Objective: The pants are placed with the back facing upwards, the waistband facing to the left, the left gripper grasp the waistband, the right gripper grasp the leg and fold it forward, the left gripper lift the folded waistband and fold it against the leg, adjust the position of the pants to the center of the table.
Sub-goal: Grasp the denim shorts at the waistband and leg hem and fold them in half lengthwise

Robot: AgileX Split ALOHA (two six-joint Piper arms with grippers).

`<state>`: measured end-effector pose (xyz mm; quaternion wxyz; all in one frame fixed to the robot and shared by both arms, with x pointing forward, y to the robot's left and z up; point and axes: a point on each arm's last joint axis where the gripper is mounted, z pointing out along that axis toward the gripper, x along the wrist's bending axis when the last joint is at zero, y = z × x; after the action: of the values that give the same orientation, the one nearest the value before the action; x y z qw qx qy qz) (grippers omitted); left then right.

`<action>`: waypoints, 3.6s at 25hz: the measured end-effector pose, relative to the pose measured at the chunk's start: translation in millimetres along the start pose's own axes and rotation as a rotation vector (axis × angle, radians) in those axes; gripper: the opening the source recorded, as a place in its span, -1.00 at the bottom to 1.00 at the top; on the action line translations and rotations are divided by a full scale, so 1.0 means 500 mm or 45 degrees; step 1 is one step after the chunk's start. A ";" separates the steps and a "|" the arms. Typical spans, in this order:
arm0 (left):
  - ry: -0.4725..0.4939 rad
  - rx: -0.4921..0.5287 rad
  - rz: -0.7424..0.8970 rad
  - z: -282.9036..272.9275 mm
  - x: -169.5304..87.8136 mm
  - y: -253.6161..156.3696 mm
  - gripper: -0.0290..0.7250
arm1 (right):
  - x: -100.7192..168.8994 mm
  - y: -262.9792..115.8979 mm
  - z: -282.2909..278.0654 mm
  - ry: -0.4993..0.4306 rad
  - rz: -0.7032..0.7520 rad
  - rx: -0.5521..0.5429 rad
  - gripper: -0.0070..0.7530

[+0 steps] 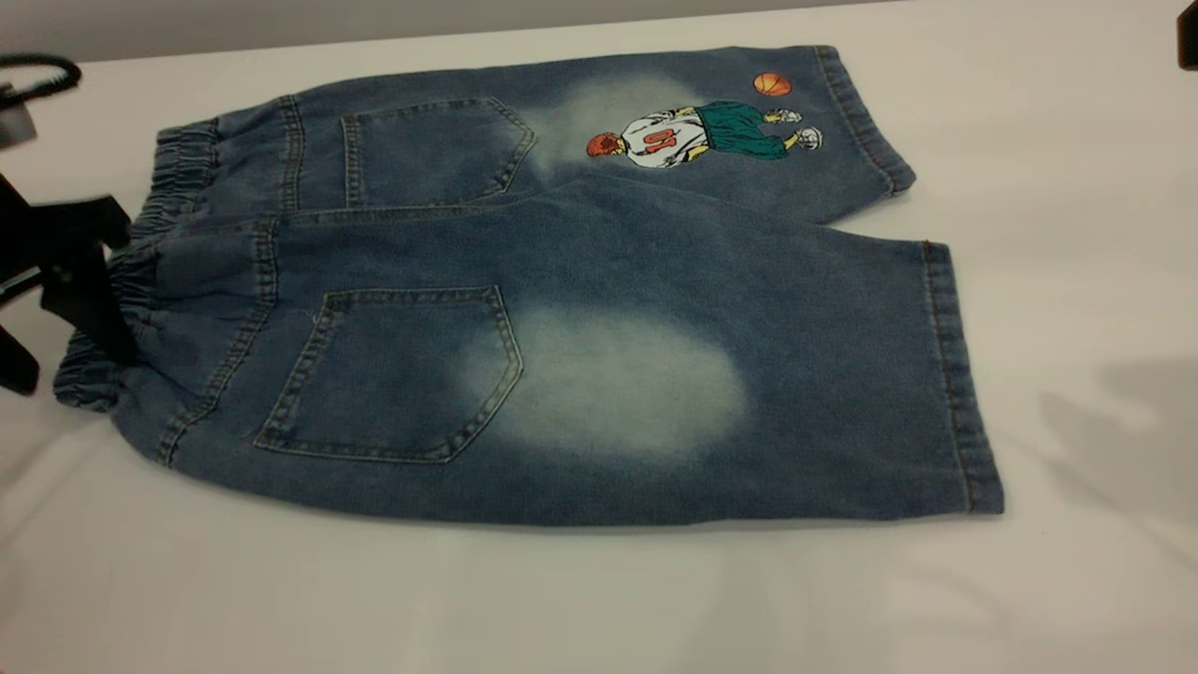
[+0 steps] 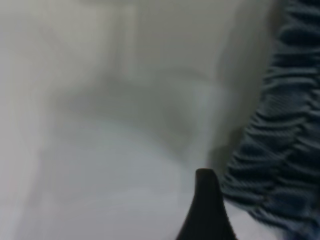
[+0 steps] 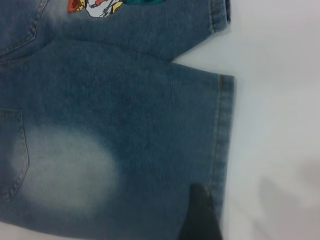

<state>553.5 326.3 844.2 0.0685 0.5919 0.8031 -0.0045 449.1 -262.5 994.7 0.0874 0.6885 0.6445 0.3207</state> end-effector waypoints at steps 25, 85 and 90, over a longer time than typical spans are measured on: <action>-0.098 0.026 0.067 0.027 -0.017 0.015 -0.59 | -0.023 -0.117 0.098 0.107 0.266 0.405 0.24; -0.154 -0.062 0.172 -0.080 -0.034 0.017 -0.59 | -0.065 -0.179 0.365 0.449 0.295 0.599 -0.95; -0.151 -0.019 0.183 -0.080 -0.029 -0.011 -0.59 | -0.065 -0.211 0.346 0.451 0.313 0.652 -0.95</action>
<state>548.5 314.5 884.9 0.1206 0.6464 0.7529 -0.0287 458.7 -226.3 792.9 -0.2413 0.6942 0.6215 0.2711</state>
